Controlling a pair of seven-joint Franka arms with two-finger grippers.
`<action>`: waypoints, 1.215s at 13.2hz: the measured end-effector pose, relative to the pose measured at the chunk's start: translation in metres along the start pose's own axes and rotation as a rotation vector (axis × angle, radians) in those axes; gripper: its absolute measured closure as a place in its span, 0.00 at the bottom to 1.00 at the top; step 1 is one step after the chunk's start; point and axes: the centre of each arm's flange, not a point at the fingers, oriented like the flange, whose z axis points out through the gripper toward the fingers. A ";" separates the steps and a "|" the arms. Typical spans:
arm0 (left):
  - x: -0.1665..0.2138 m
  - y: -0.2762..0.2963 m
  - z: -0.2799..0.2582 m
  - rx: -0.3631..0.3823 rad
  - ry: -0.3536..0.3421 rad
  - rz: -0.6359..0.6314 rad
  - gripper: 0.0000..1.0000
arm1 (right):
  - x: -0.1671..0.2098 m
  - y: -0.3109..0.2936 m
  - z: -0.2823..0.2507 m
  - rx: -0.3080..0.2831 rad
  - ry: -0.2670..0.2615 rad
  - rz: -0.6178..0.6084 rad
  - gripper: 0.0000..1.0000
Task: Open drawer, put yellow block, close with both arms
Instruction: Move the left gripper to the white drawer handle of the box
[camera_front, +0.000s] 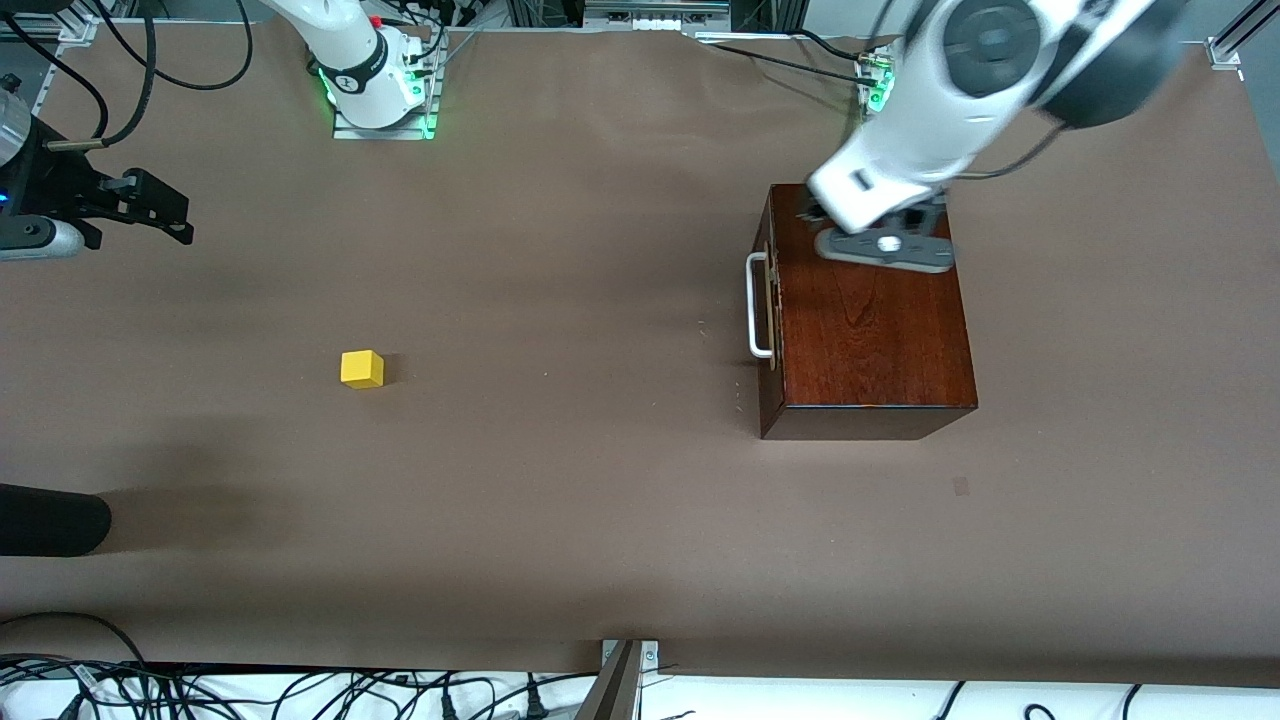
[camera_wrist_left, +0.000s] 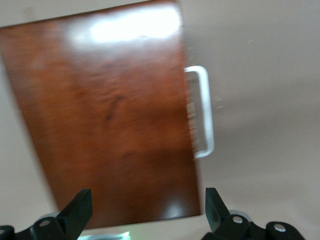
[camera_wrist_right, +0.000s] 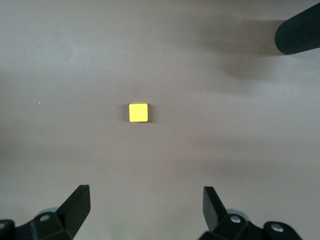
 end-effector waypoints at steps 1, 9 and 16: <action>0.006 0.014 0.010 -0.020 0.008 -0.018 0.00 | 0.000 0.000 0.000 0.000 0.000 0.000 0.00; 0.003 0.135 0.120 0.157 0.126 -0.150 0.00 | 0.001 0.004 0.002 0.000 -0.004 0.007 0.00; 0.022 0.140 0.183 0.284 0.170 -0.132 0.00 | 0.003 0.004 0.006 -0.001 -0.012 0.008 0.00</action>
